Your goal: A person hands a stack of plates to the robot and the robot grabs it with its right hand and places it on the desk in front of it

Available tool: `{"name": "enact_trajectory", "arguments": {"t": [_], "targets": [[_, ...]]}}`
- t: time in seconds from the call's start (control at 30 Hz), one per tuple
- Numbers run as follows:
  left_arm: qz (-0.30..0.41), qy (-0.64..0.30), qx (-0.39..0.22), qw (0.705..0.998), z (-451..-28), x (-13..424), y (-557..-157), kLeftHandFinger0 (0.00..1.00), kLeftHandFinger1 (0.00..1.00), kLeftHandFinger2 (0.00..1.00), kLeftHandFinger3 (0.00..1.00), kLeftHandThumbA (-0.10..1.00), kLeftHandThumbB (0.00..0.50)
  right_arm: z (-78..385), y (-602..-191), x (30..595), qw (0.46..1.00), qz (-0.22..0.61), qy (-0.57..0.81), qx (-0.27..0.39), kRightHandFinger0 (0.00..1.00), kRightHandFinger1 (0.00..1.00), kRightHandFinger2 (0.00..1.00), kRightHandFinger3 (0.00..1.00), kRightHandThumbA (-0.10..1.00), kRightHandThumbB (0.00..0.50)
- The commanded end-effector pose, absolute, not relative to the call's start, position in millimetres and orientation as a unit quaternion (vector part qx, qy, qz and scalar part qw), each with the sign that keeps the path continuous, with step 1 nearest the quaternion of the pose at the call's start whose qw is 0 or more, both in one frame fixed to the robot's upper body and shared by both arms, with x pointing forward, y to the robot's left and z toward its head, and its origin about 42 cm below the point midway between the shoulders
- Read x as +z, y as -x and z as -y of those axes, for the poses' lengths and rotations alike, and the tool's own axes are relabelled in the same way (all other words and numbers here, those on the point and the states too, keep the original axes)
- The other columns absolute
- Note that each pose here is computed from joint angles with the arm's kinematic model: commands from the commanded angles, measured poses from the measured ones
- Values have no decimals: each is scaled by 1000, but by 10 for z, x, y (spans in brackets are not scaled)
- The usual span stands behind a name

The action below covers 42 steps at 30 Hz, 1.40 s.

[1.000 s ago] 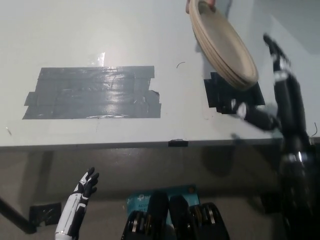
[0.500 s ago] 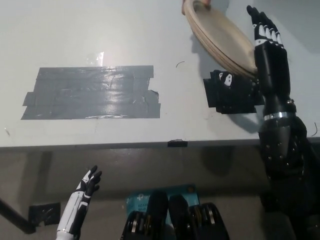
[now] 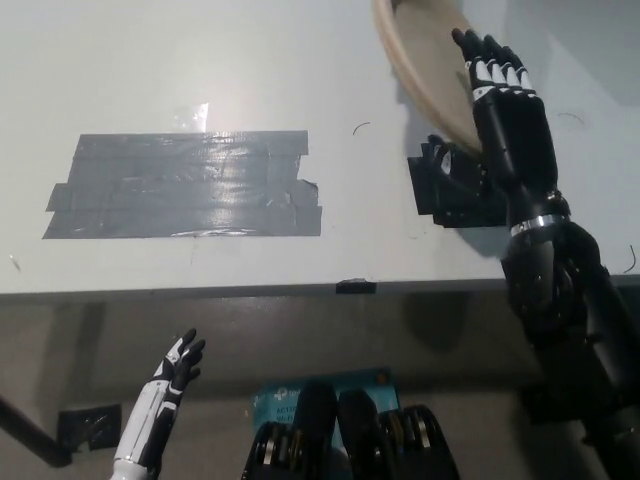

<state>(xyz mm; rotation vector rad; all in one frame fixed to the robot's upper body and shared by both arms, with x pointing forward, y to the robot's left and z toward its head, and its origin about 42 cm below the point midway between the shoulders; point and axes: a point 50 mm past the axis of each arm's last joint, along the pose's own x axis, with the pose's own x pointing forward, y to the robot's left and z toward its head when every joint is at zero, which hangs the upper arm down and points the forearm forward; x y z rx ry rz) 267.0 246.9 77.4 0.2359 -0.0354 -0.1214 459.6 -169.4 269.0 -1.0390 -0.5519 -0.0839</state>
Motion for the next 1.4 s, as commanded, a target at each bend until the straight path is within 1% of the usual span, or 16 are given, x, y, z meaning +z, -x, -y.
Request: {"name": "enact_trajectory", "arguments": {"t": [0.0,0.07,0.13,0.23,0.33,0.5,0.57,0.63,0.7,0.8,0.87,1.0,1.03,1.13,1.2,1.37], "targets": [[43,-113,-65,990,-2486,875,-2692,1000,1000,1000,1000,990,249,1789,-4856,2929,784,289,538,-113,50,3,4,183,720,195],[44,-117,-67,990,-2496,889,-2709,1000,1000,1000,1000,990,251,1808,-4875,2941,780,287,541,-126,6,0,4,95,774,117],[44,-116,-67,990,-2484,901,-2730,1000,1000,1000,1000,988,249,1832,-4874,2983,772,304,537,-152,0,0,66,107,820,74],[44,-121,-69,989,-2477,896,-2735,1000,1000,1000,1000,990,240,1847,-4852,3020,767,339,513,-185,0,0,91,81,855,58],[38,-117,-68,990,-2485,850,-2661,1000,1000,1000,1000,984,241,1843,-4789,2984,773,334,509,-182,0,0,58,45,912,41],[34,-114,-67,991,-2484,843,-2652,1000,1000,1000,1000,979,247,1845,-4724,3026,773,358,490,-185,0,0,42,0,928,32],[35,-117,-68,990,-2489,838,-2644,1000,1000,1000,1000,976,242,1875,-4678,3077,766,384,480,-188,0,0,107,8,895,2],[38,-118,-70,990,-2499,848,-2662,1000,1000,1000,1000,975,240,1900,-4642,3150,765,405,461,-195,0,0,107,11,842,5],[41,-118,-70,990,-2493,858,-2679,1000,1000,1000,1000,974,241,1937,-4579,3277,757,414,463,-203,0,0,111,27,901,5],[43,-120,-69,989,-2493,872,-2695,1000,1000,1000,1000,976,237,1970,-4497,3436,755,435,445,-207,0,0,106,32,808,4],[44,-122,-70,989,-2499,891,-2721,1000,1000,1000,1000,977,238,2007,-4441,3552,750,452,437,-207,0,0,167,86,720,8],[44,-127,-70,988,-2507,898,-2739,1000,1000,1000,1000,989,238,2075,-4434,3551,736,454,460,-200,0,0,153,73,658,30],[45,-126,-70,989,-2507,900,-2742,1000,1000,1000,1000,992,235,2096,-4454,3522,732,449,473,-197,0,0,112,53,722,29],[44,-121,-71,989,-2503,912,-2742,1000,1000,1000,1000,991,234,2172,-4530,3345,722,420,520,-180,0,0,77,53,710,29],[45,-120,-71,989,-2506,911,-2750,1000,1000,1000,1000,985,227,2194,-4568,3254,724,404,533,-169,0,0,82,73,670,37],[49,-126,-74,988,-2503,942,-2786,1000,1000,1000,1000,986,219,2304,-4744,2793,722,356,578,-133,0,0,21,0,550,56]]}}
